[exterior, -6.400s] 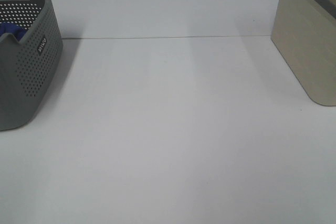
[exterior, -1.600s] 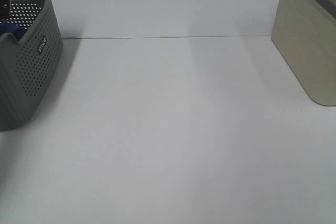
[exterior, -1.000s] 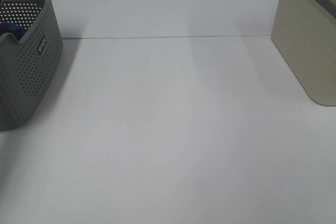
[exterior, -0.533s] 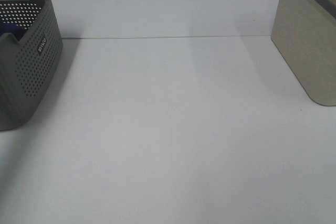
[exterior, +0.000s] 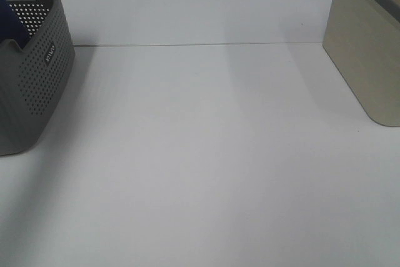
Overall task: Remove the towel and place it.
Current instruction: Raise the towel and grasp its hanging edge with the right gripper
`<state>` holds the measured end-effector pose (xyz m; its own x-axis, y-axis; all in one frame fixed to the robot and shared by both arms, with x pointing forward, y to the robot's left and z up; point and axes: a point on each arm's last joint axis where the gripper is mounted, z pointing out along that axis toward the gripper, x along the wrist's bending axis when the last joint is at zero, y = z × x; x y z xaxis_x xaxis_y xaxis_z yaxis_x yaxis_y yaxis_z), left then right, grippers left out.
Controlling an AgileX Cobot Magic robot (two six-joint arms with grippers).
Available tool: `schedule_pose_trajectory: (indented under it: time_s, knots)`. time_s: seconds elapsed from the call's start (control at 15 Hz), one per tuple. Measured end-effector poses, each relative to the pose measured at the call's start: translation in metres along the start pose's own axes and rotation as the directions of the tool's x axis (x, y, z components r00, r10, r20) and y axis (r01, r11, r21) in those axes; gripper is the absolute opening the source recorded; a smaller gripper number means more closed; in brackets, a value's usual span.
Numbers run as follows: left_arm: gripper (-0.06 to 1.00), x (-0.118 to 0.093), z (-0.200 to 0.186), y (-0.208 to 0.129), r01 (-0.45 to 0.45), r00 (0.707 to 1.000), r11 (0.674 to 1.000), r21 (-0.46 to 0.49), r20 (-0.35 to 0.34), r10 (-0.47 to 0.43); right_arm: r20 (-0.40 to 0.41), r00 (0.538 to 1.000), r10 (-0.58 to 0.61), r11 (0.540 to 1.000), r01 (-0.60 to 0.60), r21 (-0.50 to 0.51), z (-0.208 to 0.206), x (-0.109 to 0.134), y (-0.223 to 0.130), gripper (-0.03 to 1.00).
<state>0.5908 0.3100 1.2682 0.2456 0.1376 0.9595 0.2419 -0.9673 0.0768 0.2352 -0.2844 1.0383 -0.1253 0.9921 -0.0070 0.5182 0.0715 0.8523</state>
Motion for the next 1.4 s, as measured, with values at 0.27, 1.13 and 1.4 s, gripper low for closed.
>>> schedule_pose_trajectory:
  time_s: [0.27, 1.13, 1.4]
  knots:
    - [0.0, 0.017, -0.049, 0.051, -0.098, 0.983, 0.98, -0.172, -0.17, 0.068, 0.0, 1.0, 0.0, 1.0, 0.0, 0.0, 0.0, 0.0, 0.0, 0.77]
    - [0.0, -0.026, -0.122, 0.16, -0.245, 0.967, 0.822, -0.513, -0.072, 0.243, -0.428, 0.904, -0.011, 0.985, -0.064, -0.16, 0.038, 0.025, 0.067, 0.75]
    - [0.0, -0.03, -0.127, 0.165, -0.332, 0.939, 0.78, -0.53, -0.101, 0.33, -0.633, 0.771, -0.067, 0.994, -0.004, -0.11, 0.111, 0.027, 0.093, 0.75]
